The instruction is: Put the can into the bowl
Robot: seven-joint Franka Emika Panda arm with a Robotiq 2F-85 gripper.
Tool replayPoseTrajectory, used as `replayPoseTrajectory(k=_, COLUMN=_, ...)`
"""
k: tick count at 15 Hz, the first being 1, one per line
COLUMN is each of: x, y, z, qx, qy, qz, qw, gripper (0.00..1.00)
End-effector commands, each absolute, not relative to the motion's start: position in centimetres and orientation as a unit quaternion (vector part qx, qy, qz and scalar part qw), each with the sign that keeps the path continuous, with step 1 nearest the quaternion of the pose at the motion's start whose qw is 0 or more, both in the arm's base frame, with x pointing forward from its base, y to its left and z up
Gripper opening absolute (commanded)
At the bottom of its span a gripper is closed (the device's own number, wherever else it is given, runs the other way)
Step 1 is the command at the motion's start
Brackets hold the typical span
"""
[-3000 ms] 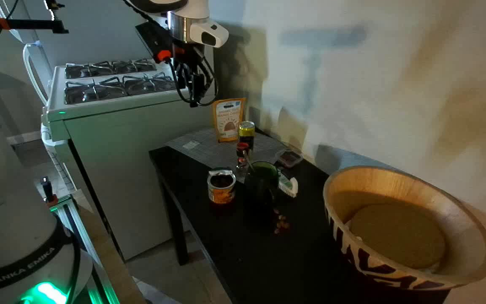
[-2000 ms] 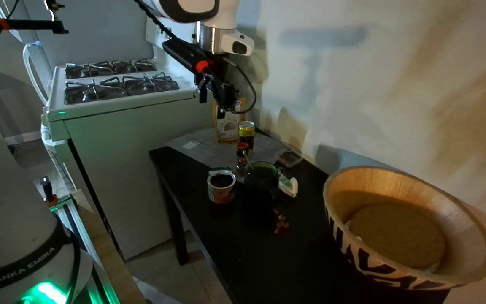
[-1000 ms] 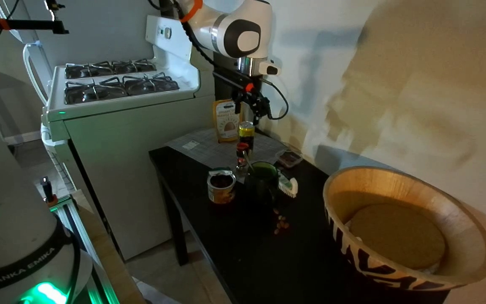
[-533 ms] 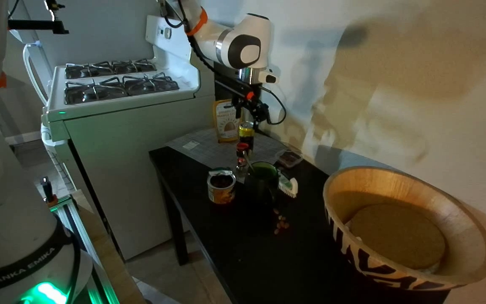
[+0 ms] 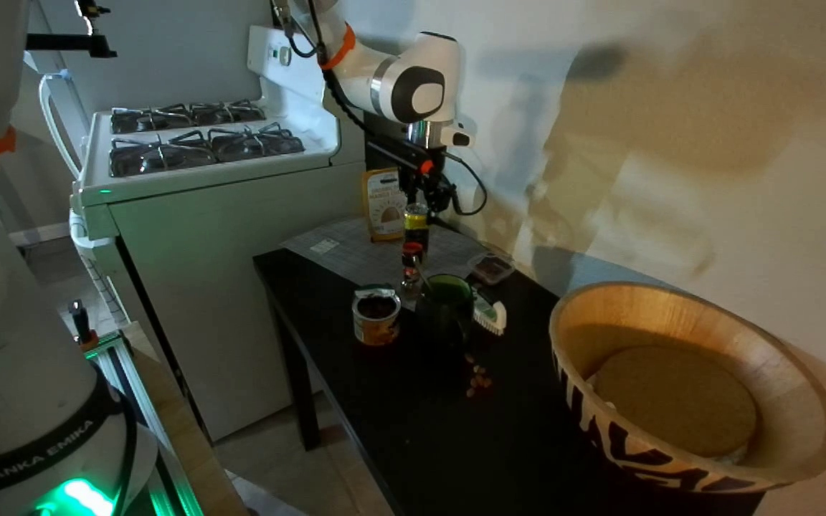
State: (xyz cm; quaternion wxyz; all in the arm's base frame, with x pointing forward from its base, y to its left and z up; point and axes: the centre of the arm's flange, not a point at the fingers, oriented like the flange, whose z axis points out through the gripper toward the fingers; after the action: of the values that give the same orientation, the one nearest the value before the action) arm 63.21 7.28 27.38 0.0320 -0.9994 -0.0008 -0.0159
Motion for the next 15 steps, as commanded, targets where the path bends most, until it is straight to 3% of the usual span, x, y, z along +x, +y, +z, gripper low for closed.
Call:
replayPoseTrajectory(k=1, x=62.5, y=6.7, z=27.8, qx=-1.000, qy=0.009, qz=-0.014, qw=0.019, gripper=0.38)
replayPoseTrajectory(k=7, x=58.6, y=3.4, z=37.0, qx=-0.992, qy=0.065, qz=-0.064, qw=0.083, gripper=0.38)
replayPoseTrajectory(k=15, x=51.9, y=-13.3, z=48.1, qx=-0.952, qy=0.260, qz=-0.160, qw=0.024, gripper=0.38)
